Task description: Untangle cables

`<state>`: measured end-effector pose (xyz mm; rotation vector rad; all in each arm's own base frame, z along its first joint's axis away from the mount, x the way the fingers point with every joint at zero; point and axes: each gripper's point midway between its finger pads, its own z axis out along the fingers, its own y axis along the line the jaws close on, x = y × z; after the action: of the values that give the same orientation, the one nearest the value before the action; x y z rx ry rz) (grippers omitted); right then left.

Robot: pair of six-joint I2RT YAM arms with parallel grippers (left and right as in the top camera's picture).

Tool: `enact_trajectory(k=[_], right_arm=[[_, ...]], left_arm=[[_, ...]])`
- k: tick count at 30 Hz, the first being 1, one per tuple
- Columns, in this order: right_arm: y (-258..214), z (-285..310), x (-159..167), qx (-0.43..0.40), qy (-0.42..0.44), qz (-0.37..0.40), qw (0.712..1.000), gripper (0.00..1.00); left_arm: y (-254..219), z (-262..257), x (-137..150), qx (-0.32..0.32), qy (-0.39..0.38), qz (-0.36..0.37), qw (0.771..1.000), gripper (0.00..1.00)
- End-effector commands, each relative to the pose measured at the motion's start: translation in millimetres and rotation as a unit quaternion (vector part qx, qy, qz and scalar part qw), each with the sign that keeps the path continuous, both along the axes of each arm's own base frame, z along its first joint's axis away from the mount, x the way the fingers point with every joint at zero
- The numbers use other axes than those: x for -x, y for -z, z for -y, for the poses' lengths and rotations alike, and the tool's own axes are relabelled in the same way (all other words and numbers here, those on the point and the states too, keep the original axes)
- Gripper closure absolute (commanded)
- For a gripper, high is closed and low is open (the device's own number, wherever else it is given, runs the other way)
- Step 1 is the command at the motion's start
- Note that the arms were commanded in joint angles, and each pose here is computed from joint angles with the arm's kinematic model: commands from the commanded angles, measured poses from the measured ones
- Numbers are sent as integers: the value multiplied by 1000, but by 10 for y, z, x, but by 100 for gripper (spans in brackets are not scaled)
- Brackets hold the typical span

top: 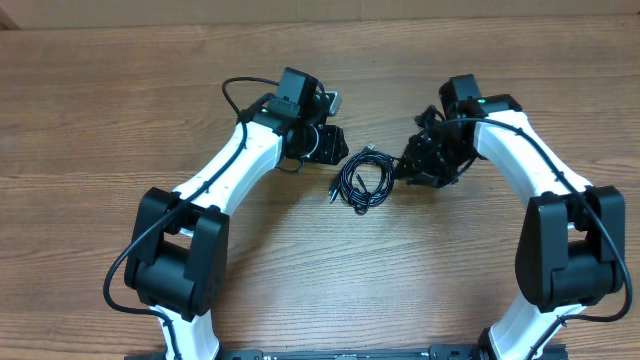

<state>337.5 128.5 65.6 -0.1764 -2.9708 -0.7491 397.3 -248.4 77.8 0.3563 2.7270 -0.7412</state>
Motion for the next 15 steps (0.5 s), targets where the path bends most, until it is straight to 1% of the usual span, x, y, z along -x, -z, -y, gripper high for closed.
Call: enact_trajectory(k=[1,4,6,7,9,10,11,13,15], right_arm=[[-18,106,-25,24,2,8,1000,67],[-5,138,15,33,2,-1,999,66],[10,141,44,34,2,-6,999,66],[34,144,67,34,2,-10,999,65],[59,147,100,35,2,-15,999,65],[61,149,113,35,1,-18,999,65],[61,148,119,35,1,-19,999,65],[39,104,122,21,1,-20,1000,65],[-2,21,109,-6,1,-18,1000,65]], left_arm=[[17,96,-4,-25,32,31,999,55],[156,150,-2,-44,39,35,998,51],[333,202,-4,-52,44,30,997,48],[484,243,5,-54,48,21,997,48],[622,256,22,-58,47,9,997,49],[692,252,38,-61,46,1,997,51],[738,240,51,-62,41,-7,997,57],[757,227,69,-64,35,-16,997,75],[698,203,35,-59,18,-17,998,84]])
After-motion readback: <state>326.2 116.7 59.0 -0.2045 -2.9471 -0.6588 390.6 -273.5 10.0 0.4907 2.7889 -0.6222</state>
